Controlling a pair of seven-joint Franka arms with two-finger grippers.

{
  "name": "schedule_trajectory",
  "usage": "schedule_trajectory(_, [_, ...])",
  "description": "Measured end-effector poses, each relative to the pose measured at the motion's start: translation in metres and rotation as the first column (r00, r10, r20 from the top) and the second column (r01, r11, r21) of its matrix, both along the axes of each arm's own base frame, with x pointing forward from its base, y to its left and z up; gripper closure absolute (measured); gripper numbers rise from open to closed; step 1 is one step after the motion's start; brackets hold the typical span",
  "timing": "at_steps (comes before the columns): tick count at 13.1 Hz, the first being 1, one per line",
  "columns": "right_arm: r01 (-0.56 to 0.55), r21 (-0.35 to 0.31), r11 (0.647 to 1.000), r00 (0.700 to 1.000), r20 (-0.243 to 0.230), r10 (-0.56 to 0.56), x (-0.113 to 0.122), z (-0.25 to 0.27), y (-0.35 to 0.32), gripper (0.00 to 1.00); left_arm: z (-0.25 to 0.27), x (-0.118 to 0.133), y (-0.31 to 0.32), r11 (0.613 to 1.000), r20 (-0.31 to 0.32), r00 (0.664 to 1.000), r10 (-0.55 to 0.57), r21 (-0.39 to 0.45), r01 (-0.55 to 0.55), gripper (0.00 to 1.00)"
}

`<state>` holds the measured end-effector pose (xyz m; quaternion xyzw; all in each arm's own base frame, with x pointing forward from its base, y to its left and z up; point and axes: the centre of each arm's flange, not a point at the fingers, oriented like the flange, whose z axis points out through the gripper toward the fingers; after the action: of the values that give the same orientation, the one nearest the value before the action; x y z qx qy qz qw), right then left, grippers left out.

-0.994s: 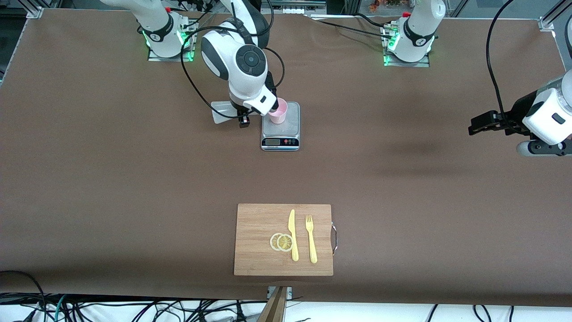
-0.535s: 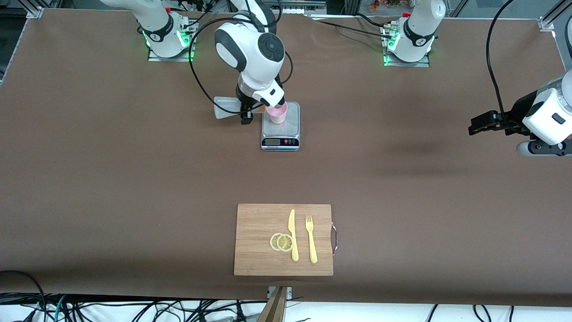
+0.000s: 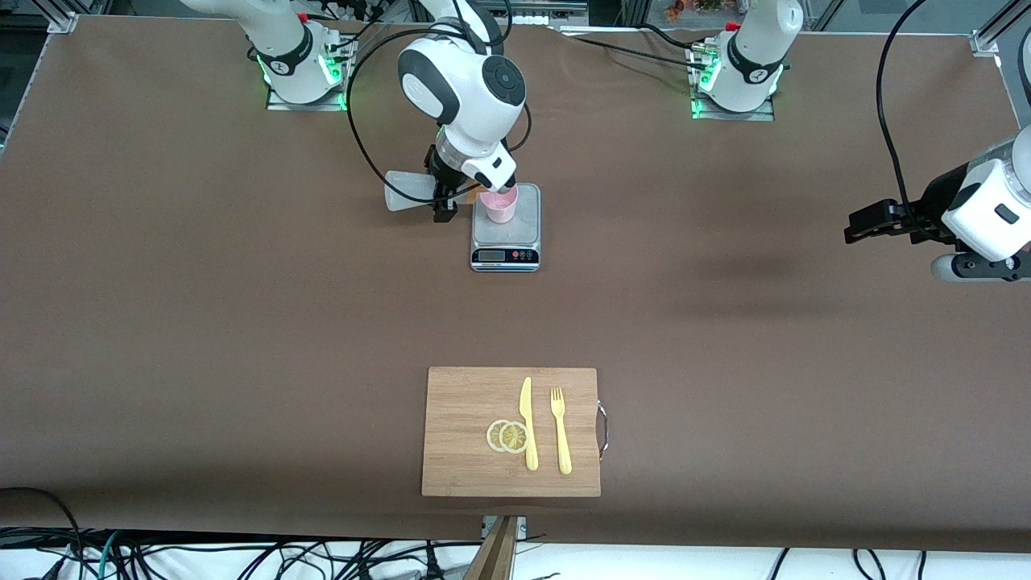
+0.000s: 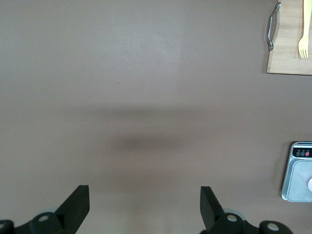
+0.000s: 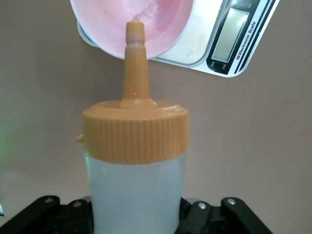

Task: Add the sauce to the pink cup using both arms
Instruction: 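Tilt the bottle nozzle into the cup with the right gripper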

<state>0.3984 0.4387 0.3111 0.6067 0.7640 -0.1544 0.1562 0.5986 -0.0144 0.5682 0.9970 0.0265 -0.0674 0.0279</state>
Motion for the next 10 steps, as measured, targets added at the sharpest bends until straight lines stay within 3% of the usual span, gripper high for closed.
schedule_trajectory(5, [-0.006,0.036,0.999,1.0,0.023,0.005,0.001,0.014,0.004,0.74,0.0,0.0,0.0,1.0,-0.001,1.0,0.0,0.0,0.0,0.0])
schedule_trajectory(10, [-0.013,0.126,0.992,0.999,0.053,0.006,-0.003,0.024,-0.004,0.74,-0.001,0.0,0.0,1.0,-0.001,1.0,0.0,0.0,0.0,0.0])
